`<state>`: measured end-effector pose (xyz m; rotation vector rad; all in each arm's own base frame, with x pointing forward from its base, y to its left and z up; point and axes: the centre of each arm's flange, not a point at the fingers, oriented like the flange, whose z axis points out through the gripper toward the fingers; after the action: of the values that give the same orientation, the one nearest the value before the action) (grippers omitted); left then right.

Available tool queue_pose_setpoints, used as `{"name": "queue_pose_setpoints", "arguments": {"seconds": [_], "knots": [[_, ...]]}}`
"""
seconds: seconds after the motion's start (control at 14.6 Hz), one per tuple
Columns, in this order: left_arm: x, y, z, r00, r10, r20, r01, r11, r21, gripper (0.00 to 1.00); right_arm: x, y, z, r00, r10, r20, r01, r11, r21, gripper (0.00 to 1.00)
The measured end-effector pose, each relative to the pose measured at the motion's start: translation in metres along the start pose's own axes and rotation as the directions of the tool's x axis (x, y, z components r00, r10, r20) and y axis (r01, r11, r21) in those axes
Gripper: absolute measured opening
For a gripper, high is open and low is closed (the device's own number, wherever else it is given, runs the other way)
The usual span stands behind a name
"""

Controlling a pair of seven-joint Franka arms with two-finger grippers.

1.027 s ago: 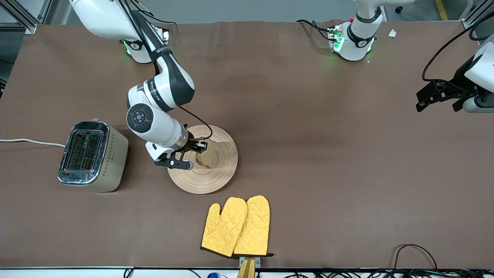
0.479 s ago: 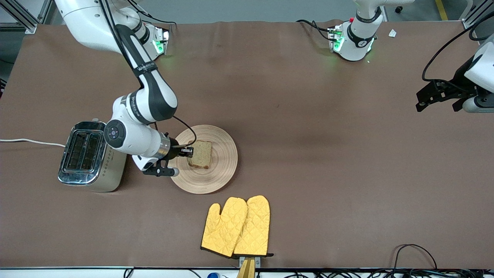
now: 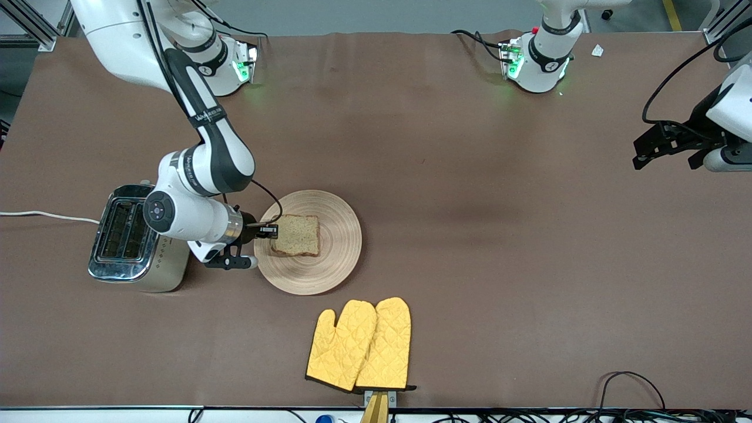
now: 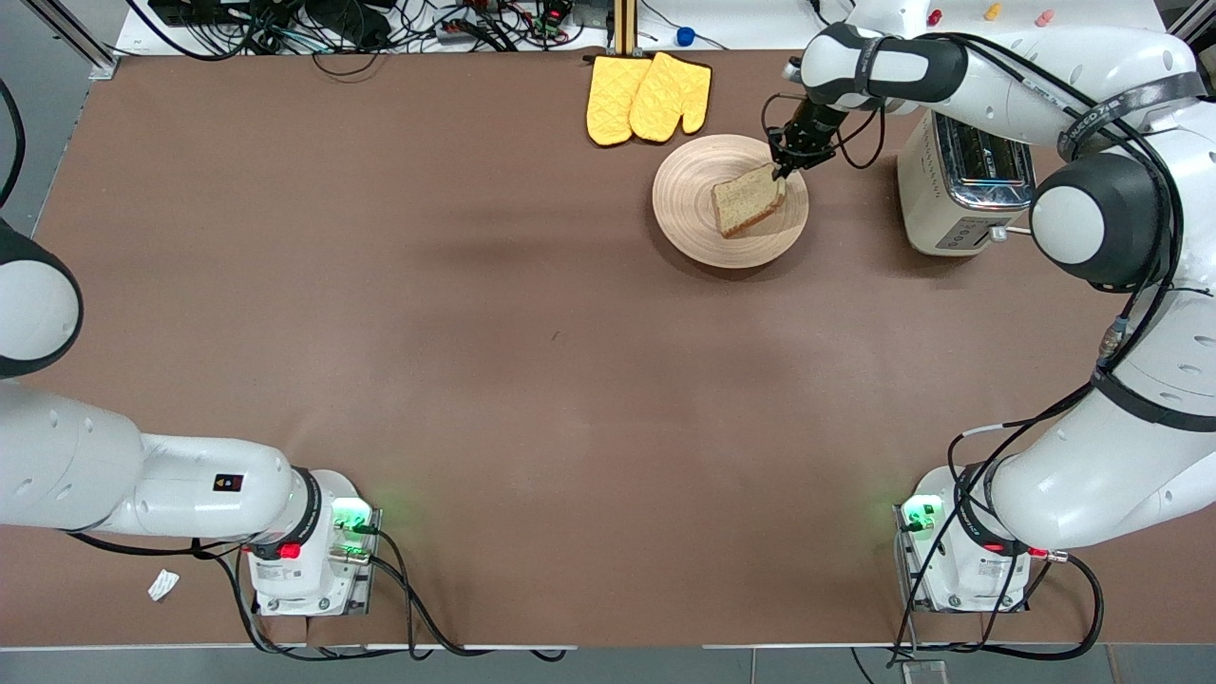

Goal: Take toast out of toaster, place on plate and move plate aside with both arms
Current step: 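Lower the toast onto the plate and open the right gripper, then retract the right gripper while the left gripper reaches the plate rim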

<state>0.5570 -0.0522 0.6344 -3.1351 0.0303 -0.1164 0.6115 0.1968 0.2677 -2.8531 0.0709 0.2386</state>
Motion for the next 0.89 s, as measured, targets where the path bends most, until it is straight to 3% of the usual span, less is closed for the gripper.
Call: {"name": "queue_pose_setpoints", "arguments": {"seconds": [0.34, 0.62, 0.89], "knots": [[0.002, -0.001, 0.008, 1.0, 0.0, 0.019, 0.0, 1.0, 0.001, 1.0, -0.003, 0.012, 0.009, 1.0, 0.002, 0.018, -0.002, 1.0, -0.008, 0.09], [0.003, 0.008, 0.029, 0.995, 0.011, 0.1, -0.007, 0.999, -0.036, 1.0, -0.001, 0.023, 0.007, 1.0, 0.007, 0.015, -0.006, 1.0, -0.019, 0.06], [0.005, 0.027, 0.055, 0.98, 0.02, 0.197, 0.019, 0.981, -0.193, 1.0, 0.002, 0.031, 0.005, 1.0, 0.002, 0.01, -0.002, 0.999, -0.041, 0.4]]}}
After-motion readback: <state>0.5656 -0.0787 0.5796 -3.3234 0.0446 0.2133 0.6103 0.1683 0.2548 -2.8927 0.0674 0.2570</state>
